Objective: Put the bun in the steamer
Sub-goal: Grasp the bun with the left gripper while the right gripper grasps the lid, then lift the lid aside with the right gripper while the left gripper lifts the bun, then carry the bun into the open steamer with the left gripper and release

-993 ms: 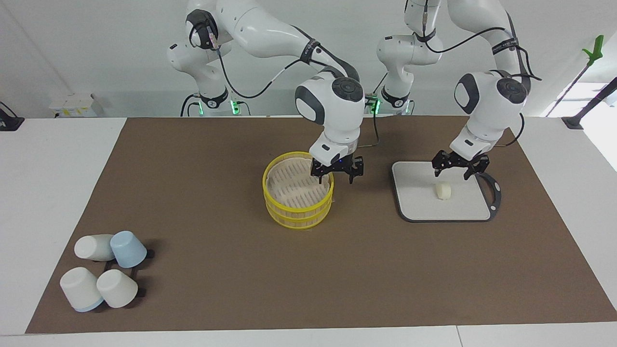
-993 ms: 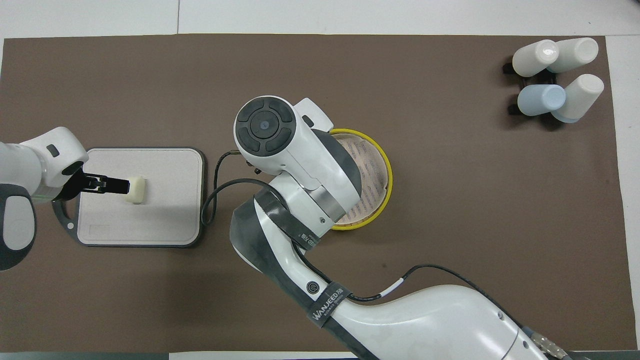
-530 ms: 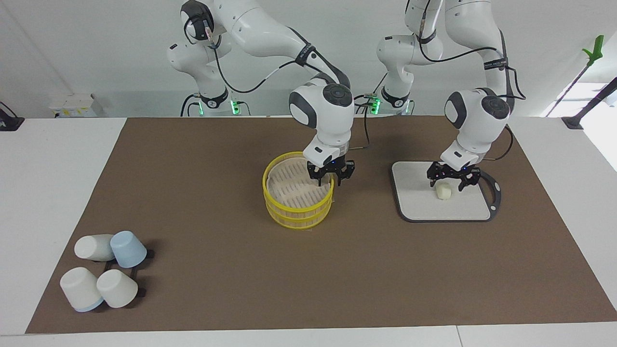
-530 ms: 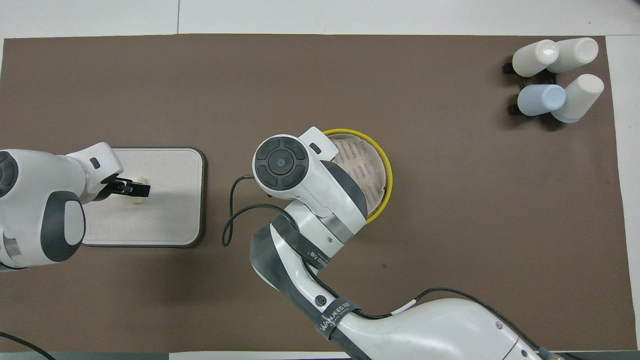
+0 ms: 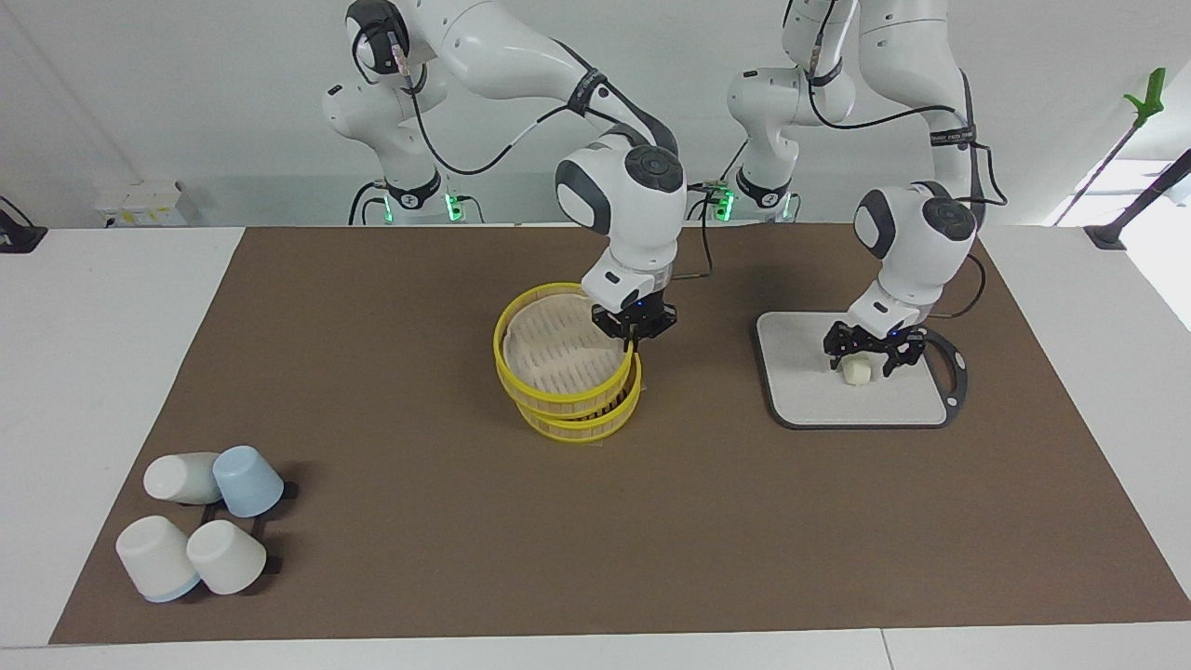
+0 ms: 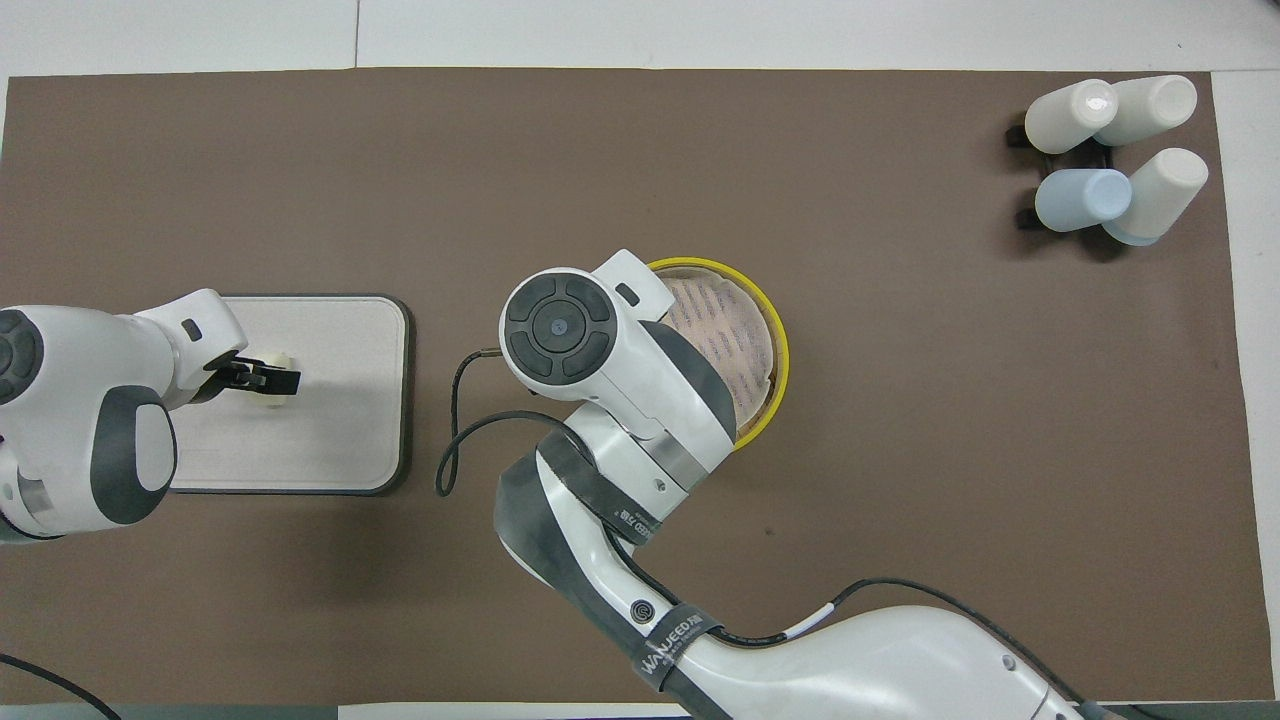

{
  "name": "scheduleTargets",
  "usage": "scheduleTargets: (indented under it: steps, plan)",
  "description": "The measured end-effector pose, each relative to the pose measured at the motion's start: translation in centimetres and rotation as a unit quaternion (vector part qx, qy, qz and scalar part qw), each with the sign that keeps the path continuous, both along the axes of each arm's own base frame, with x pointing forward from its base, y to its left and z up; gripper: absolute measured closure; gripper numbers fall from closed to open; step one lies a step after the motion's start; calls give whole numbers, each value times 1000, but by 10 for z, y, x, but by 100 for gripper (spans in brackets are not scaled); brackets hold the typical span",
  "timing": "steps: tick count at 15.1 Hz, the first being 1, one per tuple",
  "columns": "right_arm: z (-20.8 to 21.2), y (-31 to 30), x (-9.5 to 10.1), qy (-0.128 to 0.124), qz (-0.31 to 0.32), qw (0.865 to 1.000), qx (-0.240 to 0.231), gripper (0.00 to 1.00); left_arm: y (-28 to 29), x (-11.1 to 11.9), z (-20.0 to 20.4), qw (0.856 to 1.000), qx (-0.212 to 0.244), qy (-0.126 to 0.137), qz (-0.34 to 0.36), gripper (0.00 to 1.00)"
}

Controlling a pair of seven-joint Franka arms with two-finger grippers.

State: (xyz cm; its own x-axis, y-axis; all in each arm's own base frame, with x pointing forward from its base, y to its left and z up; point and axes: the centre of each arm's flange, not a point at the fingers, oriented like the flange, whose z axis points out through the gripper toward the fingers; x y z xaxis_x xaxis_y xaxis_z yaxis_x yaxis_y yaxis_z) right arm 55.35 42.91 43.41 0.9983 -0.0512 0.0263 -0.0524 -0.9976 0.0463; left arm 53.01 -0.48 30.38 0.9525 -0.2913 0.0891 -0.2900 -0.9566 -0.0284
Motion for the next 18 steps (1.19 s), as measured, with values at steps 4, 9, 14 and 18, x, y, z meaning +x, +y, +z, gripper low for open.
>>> scheduleTargets:
  steps: [4, 9, 14, 18]
  plan:
    - [95, -115, 31, 35, 13, 999, -20, 91, -6, 2, 0, 1000, 0, -2, -4, 56]
    - [137, -280, 39, 129, 65, 989, -29, 91, -11, 9, 13, 1000, -3, 11, 16, 84]
    - [146, -428, 40, 170, 99, 980, 7, 91, -152, 50, 112, 991, -25, 23, 129, 84]
    - [135, -432, 35, 186, 112, 976, 12, 91, -316, 31, 137, 976, -75, 2, 203, 84]
